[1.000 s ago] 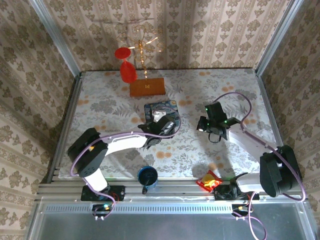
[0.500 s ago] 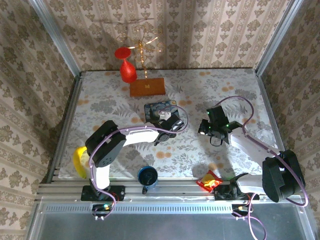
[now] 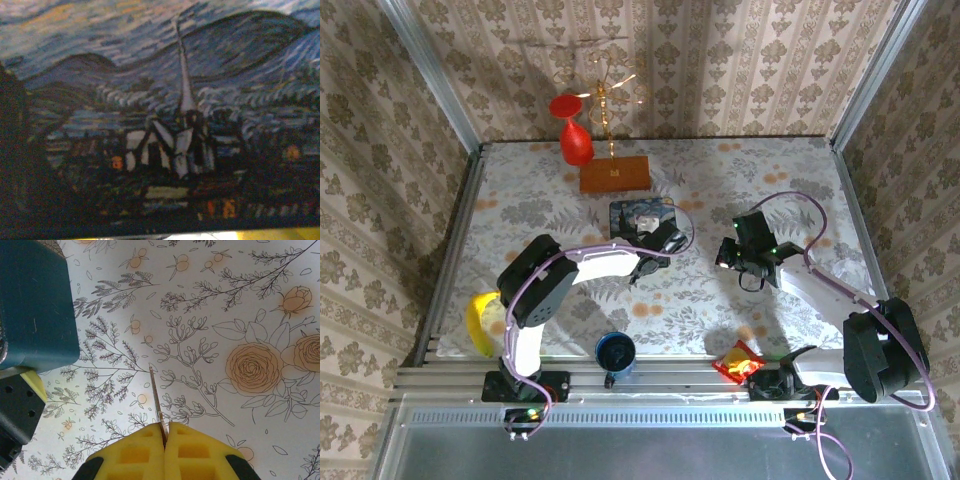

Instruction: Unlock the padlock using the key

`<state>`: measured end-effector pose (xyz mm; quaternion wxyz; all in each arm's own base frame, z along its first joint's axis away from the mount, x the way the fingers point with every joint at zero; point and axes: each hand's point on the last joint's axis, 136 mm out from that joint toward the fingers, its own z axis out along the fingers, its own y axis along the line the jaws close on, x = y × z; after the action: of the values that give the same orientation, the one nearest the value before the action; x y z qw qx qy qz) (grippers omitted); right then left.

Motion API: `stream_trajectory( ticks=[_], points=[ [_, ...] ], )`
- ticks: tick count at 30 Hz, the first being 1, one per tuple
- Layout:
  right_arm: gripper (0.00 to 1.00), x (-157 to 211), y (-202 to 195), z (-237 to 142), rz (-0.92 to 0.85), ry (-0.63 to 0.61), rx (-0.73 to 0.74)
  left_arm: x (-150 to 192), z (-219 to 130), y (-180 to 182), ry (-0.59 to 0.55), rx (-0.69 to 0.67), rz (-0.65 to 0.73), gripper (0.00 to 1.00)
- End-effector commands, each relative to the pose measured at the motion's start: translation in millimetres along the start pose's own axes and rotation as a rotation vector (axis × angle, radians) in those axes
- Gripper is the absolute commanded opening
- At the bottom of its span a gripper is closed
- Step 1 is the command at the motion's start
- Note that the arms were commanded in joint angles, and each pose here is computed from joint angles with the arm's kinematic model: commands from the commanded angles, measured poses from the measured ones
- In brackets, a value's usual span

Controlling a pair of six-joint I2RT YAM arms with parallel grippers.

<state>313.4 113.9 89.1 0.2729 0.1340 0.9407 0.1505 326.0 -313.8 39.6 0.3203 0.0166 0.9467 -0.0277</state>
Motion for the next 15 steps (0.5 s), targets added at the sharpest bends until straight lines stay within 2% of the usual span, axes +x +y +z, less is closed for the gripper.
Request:
stream_trajectory(
  ticks=[1,15],
  points=[
    [0.0,3,-4,4,0.017,0.01,0.004,-4,5,-1,-0.003,-0.009,-0.005,0.67],
    [0.0,6,-2,6,0.032,0.015,-0.012,7,13,8,0.017,-0.037,-0.006,0.59]
  ],
)
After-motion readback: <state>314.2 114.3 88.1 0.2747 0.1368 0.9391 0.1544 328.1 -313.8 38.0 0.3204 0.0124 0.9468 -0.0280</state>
